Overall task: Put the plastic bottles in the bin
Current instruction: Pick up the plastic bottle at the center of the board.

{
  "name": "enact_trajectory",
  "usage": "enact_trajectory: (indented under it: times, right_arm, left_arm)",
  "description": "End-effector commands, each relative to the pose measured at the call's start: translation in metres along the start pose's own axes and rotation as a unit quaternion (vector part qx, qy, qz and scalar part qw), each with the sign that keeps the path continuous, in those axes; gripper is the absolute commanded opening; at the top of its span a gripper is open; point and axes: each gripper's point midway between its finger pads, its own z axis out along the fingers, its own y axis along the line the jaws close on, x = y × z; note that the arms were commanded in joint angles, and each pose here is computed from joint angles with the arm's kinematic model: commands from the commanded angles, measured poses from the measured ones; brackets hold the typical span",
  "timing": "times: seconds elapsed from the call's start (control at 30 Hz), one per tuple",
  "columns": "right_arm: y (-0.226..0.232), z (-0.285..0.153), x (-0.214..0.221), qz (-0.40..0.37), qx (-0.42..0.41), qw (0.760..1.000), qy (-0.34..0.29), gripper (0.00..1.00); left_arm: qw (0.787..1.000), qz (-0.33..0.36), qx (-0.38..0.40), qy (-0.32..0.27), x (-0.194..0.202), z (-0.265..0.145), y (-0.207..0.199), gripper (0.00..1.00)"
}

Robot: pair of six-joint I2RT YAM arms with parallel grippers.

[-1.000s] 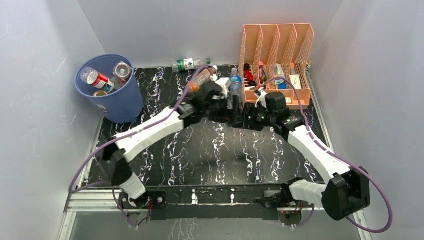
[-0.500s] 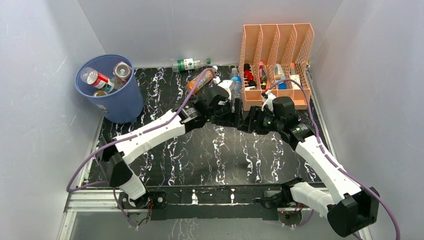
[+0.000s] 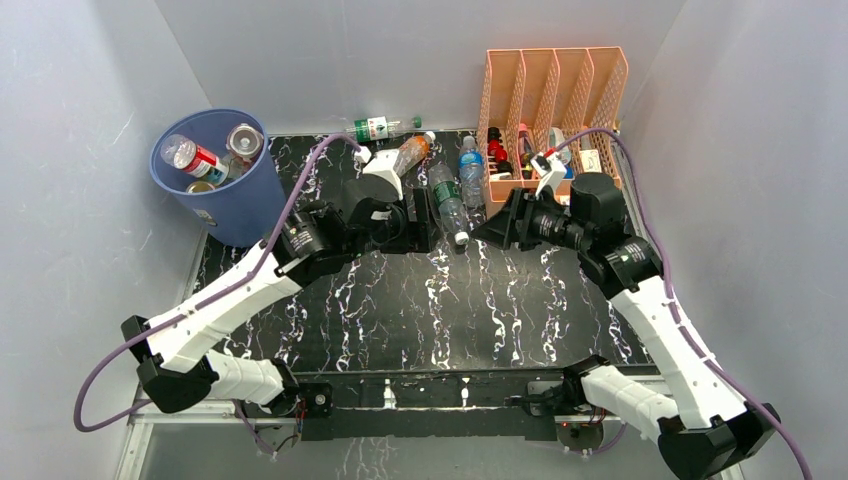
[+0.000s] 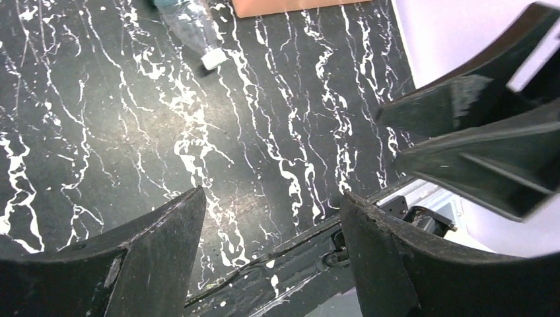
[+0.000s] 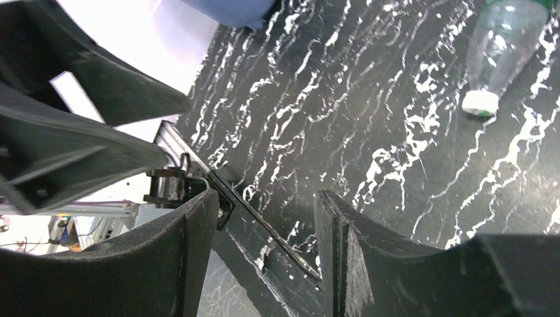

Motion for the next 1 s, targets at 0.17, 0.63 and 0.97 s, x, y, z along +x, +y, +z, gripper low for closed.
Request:
enact_trajectory:
  times: [0.17,0.63,0.97]
  right_arm:
    - [0.036,-0.007,-0.063,-0.037,-0.02,0.997,-0.072,0.67]
    - [-0.105,-0.024,-0.043,0.02,0.313,0.944,-0.107,0.67]
    - [-0.157,-0.03,-0.038,0.037,0.387,0.913,-0.125,0.67]
  left_arm:
    - [0.998,0.027,-0.062,0.006,0.004,0.006,0.023,0.85]
    - [0.987,0.009,-0.134,0.087,0.035,0.142,0.069,0.98]
    - [0.981,-0.012,-0.187,0.049,-0.003,0.255,0.107,0.98]
